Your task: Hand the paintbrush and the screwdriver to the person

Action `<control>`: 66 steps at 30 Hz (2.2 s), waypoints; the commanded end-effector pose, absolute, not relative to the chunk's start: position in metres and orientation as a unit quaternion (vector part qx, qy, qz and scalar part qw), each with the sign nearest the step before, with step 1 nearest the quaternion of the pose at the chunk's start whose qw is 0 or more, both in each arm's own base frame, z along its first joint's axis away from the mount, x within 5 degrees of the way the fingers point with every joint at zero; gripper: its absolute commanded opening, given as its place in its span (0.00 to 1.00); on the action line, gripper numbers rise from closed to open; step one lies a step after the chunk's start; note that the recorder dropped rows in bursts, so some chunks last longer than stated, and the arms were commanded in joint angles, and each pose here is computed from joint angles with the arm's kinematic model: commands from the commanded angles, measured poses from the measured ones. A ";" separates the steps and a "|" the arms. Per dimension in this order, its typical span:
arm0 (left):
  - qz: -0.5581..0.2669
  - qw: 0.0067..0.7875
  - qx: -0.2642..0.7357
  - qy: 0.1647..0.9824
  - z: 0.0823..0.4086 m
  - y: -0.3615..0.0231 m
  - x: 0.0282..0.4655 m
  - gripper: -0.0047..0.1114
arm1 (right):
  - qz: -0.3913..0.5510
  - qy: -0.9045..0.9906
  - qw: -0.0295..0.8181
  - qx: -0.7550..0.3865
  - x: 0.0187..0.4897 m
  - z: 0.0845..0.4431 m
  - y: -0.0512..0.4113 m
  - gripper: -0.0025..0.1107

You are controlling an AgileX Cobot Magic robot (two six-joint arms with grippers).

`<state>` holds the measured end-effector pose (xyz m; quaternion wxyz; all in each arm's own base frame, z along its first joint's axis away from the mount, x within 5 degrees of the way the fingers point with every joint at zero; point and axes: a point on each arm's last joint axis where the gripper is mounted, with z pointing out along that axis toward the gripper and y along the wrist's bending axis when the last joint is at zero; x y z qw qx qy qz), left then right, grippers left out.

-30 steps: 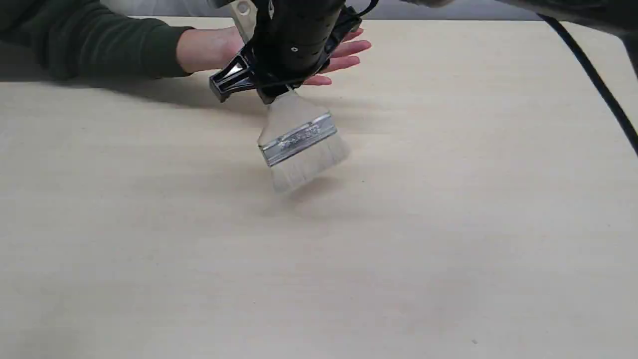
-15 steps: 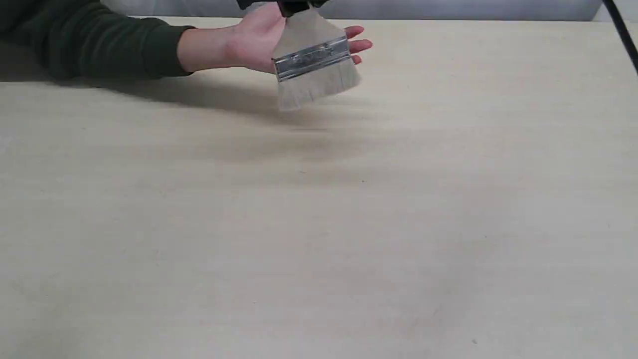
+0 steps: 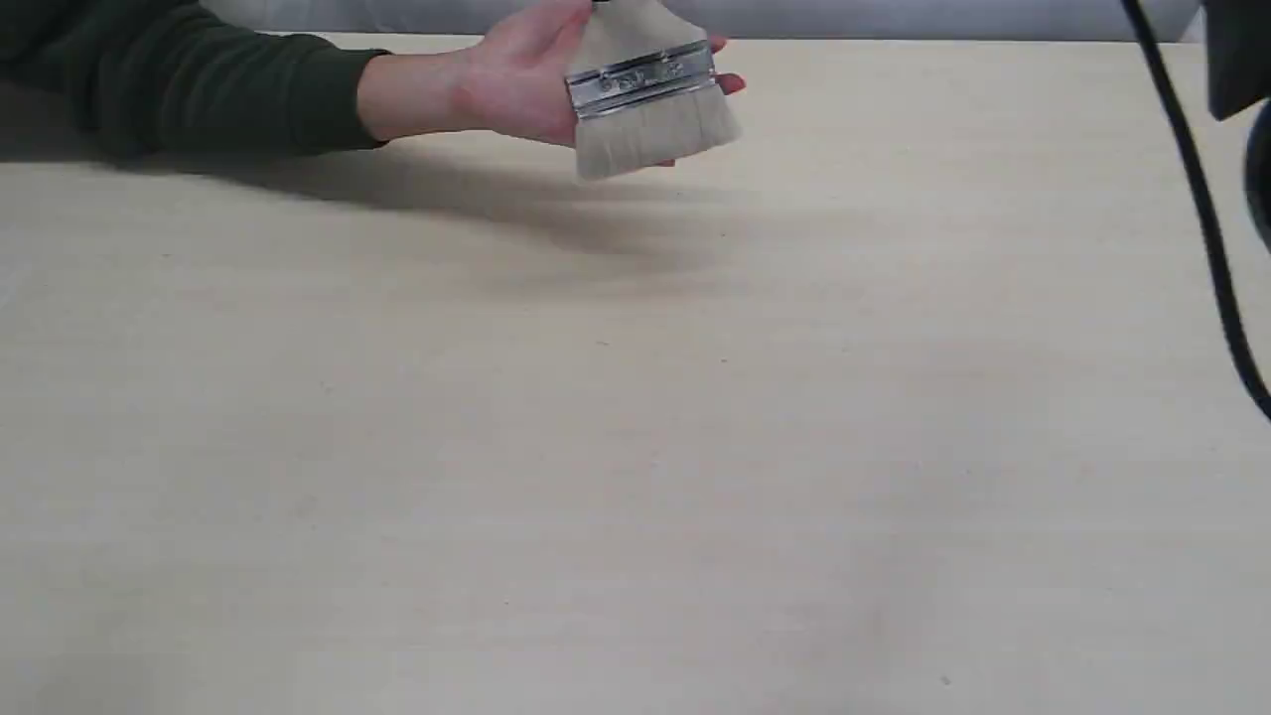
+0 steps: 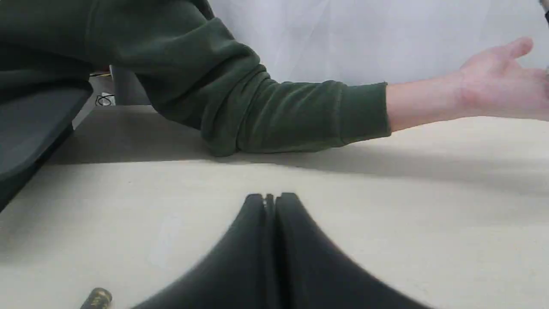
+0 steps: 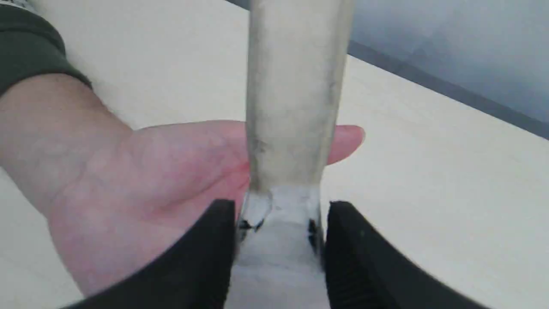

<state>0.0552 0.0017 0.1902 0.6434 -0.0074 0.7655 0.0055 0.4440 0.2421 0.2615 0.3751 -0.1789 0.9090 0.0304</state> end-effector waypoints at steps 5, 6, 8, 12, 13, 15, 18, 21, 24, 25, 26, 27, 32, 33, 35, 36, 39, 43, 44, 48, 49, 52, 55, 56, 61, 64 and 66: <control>0.001 0.648 -0.006 0.761 0.191 0.001 0.055 0.04 | 0.027 0.905 0.387 -0.173 0.465 0.247 0.245 0.06; 0.002 0.648 -0.005 0.761 0.191 0.001 0.055 0.04 | 0.027 0.906 0.386 -0.169 0.467 0.245 0.245 0.06; 0.002 0.648 -0.005 0.761 0.191 0.001 0.055 0.04 | 0.029 0.909 0.386 -0.154 0.471 0.244 0.242 0.06; 0.002 0.648 -0.005 0.761 0.191 0.001 0.055 0.04 | 0.027 0.911 0.384 -0.149 0.473 0.244 0.237 0.17; 0.002 0.648 -0.005 0.761 0.191 0.001 0.055 0.04 | 0.026 0.910 0.386 -0.146 0.474 0.247 0.234 0.23; 0.002 0.648 -0.005 0.761 0.191 0.001 0.055 0.04 | 0.026 0.912 0.384 -0.144 0.474 0.248 0.232 0.34; 0.002 0.648 -0.005 0.761 0.191 0.001 0.055 0.04 | 0.025 0.913 0.382 -0.143 0.472 0.250 0.232 0.51; 0.002 0.648 -0.005 0.761 0.191 0.001 0.055 0.04 | 0.025 0.914 0.380 -0.142 0.472 0.251 0.231 0.52; 0.002 0.648 -0.005 0.761 0.191 0.001 0.055 0.04 | 0.027 0.911 0.386 -0.142 0.470 0.258 0.230 0.49; 0.002 0.648 -0.005 0.761 0.191 0.001 0.055 0.04 | 0.028 0.910 0.389 -0.143 0.469 0.261 0.231 0.48; 0.002 0.648 -0.005 0.761 0.191 0.001 0.055 0.04 | 0.029 0.908 0.393 -0.143 0.467 0.266 0.231 0.47; 0.002 0.648 -0.005 0.761 0.191 0.001 0.055 0.04 | 0.030 0.907 0.396 -0.142 0.466 0.271 0.230 0.47; 0.002 0.648 -0.005 0.761 0.191 0.001 0.055 0.04 | 0.020 0.911 0.386 -0.142 0.456 0.289 0.223 0.38; 0.002 0.648 -0.005 0.761 0.191 0.001 0.055 0.04 | 0.015 0.913 0.381 -0.146 0.455 0.289 0.222 0.36; 0.001 0.647 -0.007 0.763 0.190 0.001 0.055 0.04 | 0.008 0.917 0.369 -0.148 0.449 0.291 0.219 0.29; 0.001 0.647 -0.007 0.763 0.190 0.001 0.055 0.04 | 0.006 0.920 0.363 -0.150 0.447 0.289 0.217 0.27; 0.001 0.647 -0.007 0.762 0.191 0.001 0.055 0.04 | 0.010 0.918 0.366 -0.154 0.434 0.292 0.212 0.20; 0.001 0.647 -0.007 0.762 0.191 0.001 0.055 0.04 | 0.028 0.906 0.390 -0.163 0.410 0.298 0.201 0.11; 0.001 0.647 -0.007 0.762 0.191 0.001 0.055 0.04 | 0.033 0.902 0.397 -0.165 0.403 0.299 0.198 0.09; 0.001 0.647 -0.007 0.762 0.191 0.001 0.055 0.04 | 0.065 0.886 0.430 -0.162 0.362 0.305 0.180 0.06; 0.001 0.647 -0.007 0.762 0.191 0.001 0.055 0.04 | 0.076 0.880 0.442 -0.158 0.353 0.307 0.177 0.06; 0.001 0.647 -0.007 0.762 0.191 0.001 0.055 0.04 | 0.101 0.867 0.462 -0.155 0.320 0.308 0.162 0.06; 0.001 0.648 -0.006 0.762 0.191 0.001 0.055 0.04 | 0.114 0.859 0.474 -0.156 0.287 0.306 0.147 0.06; 0.001 0.648 -0.006 0.762 0.191 0.001 0.055 0.04 | 0.117 0.856 0.479 -0.157 0.277 0.306 0.142 0.06; 0.001 0.648 -0.006 0.762 0.191 0.001 0.055 0.04 | 0.130 0.841 0.501 -0.156 0.235 0.307 0.121 0.06; 0.001 0.648 -0.006 0.761 0.191 0.001 0.055 0.04 | 0.140 0.829 0.519 -0.155 0.212 0.306 0.109 0.06; 0.002 0.648 -0.006 0.761 0.191 0.001 0.055 0.04 | 0.148 0.817 0.536 -0.155 0.194 0.304 0.101 0.06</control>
